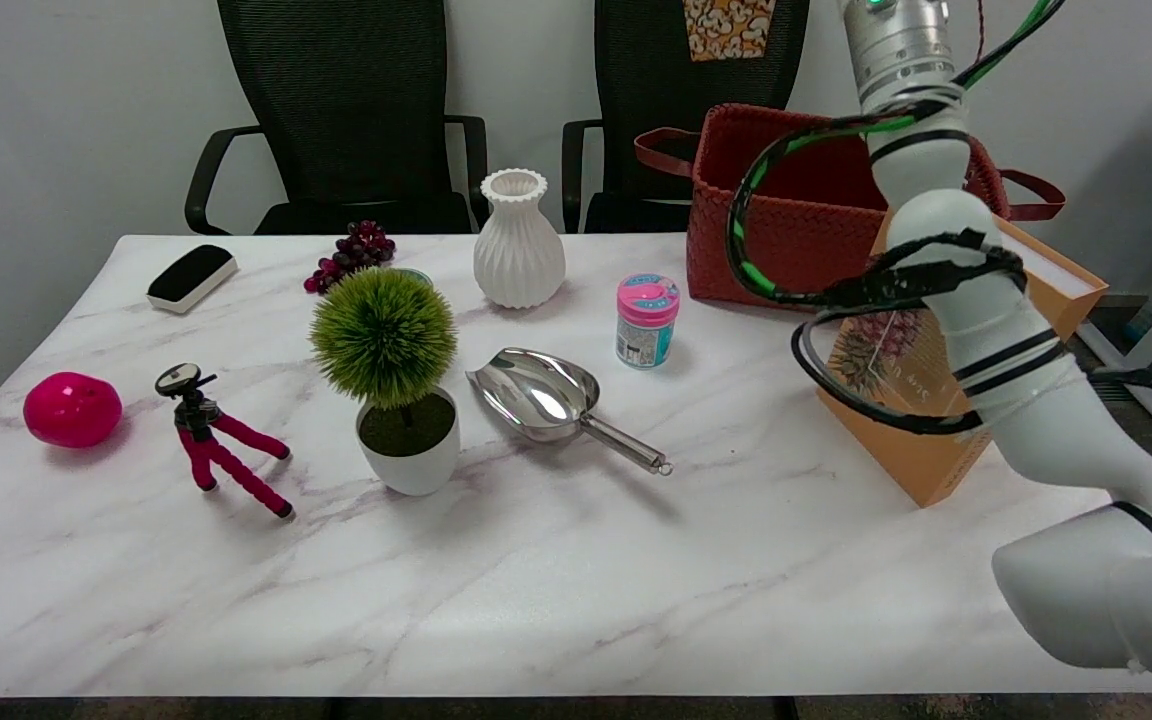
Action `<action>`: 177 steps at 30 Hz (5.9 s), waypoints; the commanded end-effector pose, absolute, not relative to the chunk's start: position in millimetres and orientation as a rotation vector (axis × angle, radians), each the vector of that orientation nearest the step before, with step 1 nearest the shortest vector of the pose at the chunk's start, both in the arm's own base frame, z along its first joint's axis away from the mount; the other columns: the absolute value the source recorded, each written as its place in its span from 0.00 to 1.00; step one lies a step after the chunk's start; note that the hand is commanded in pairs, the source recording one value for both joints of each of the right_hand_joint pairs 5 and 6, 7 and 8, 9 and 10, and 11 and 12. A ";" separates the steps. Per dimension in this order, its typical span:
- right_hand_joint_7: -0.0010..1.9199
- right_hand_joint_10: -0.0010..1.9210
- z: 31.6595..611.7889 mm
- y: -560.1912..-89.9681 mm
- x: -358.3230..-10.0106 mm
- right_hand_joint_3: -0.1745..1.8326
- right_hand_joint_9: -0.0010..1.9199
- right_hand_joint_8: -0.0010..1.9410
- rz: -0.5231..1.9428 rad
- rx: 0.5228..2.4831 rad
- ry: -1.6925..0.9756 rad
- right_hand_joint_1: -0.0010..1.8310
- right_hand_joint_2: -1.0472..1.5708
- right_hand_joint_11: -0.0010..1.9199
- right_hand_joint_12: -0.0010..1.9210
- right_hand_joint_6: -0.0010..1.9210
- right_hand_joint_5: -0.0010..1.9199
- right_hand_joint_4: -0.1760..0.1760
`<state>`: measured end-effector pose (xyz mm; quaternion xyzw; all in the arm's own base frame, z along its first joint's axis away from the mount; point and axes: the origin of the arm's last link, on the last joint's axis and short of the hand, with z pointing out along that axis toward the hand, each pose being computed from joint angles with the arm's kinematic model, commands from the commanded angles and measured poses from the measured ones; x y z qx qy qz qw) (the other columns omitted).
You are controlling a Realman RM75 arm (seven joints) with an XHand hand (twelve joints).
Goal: Place the popcorn box into the brown storage basket.
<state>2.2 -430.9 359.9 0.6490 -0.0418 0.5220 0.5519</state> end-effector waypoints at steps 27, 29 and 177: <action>0.77 0.56 374.4 -481.8 130.4 0.42 0.56 0.76 1.232 1.469 0.017 0.59 0.52 0.87 0.87 0.39 0.39 0.50; 0.77 0.56 374.8 -485.7 139.2 0.42 0.56 0.76 1.230 1.463 0.025 0.59 0.52 0.87 0.87 0.39 0.39 0.50; 0.71 0.54 464.7 -557.4 -23.8 0.51 0.54 0.70 0.487 1.043 -0.073 0.59 0.46 0.78 0.78 0.29 0.29 0.50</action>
